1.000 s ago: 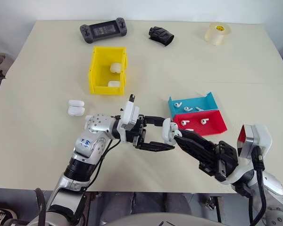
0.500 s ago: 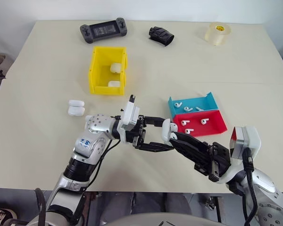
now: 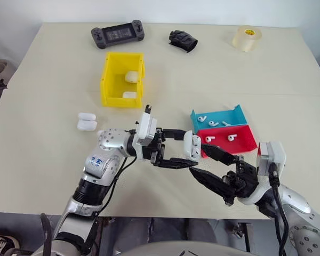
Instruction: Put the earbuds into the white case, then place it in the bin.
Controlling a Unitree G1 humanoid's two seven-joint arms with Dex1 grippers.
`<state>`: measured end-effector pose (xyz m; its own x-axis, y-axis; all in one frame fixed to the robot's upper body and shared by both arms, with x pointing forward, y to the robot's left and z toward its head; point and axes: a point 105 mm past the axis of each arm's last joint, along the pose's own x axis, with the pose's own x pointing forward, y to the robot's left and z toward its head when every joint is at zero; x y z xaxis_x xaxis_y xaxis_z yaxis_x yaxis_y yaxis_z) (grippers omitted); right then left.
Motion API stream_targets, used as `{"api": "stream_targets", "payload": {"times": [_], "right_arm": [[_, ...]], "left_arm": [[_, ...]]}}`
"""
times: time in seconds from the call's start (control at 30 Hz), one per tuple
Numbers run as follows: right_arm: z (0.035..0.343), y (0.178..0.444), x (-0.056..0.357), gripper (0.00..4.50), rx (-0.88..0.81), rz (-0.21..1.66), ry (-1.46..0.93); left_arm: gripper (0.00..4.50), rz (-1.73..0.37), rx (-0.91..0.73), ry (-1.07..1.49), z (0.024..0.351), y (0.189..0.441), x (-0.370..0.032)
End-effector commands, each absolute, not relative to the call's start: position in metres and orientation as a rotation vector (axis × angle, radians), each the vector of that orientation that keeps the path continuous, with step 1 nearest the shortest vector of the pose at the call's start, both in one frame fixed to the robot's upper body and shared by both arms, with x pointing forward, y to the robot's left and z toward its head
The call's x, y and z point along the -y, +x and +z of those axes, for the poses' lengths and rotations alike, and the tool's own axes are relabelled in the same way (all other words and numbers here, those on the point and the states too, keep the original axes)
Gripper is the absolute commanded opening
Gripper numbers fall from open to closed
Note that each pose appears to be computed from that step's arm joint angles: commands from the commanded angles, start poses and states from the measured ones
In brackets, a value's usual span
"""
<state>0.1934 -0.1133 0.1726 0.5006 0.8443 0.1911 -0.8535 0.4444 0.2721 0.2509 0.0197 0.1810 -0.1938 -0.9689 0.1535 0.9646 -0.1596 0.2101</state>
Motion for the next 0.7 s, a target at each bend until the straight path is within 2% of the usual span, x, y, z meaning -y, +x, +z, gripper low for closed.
{"api": "stream_targets", "payload": {"times": [0.03, 0.13, 0.2, 0.37, 0.47, 0.6, 0.7], "right_arm": [[0.174, 0.195, 0.14, 4.45, 0.014, 0.972, 0.26], [0.171, 0.199, 0.16, 4.45, -0.029, 0.914, 0.186], [0.182, 0.204, 0.171, 4.07, 0.002, 0.881, 0.161], [0.202, 0.206, 0.166, 2.5, 0.017, 0.963, 0.071], [0.214, 0.206, 0.146, 1.42, 0.034, 1.049, 0.037], [0.209, 0.209, 0.119, 0.05, -0.015, 1.109, -0.021], [0.202, 0.215, 0.103, 0.02, -0.038, 1.114, -0.041]], "left_arm": [[2.81, -1.742, 0.359, 0.071, 0.19, 0.248, -0.019], [2.81, -1.729, 0.321, 0.128, 0.183, 0.251, -0.021], [2.81, -1.729, 0.268, 0.215, 0.174, 0.254, -0.023], [2.81, -1.673, 0.102, 0.564, 0.147, 0.272, -0.034], [2.81, -1.635, 0.072, 0.69, 0.15, 0.278, -0.033], [2.81, -1.582, 0.042, 0.772, 0.153, 0.283, -0.029], [2.81, -1.583, 0.04, 0.774, 0.156, 0.281, -0.025]]}}
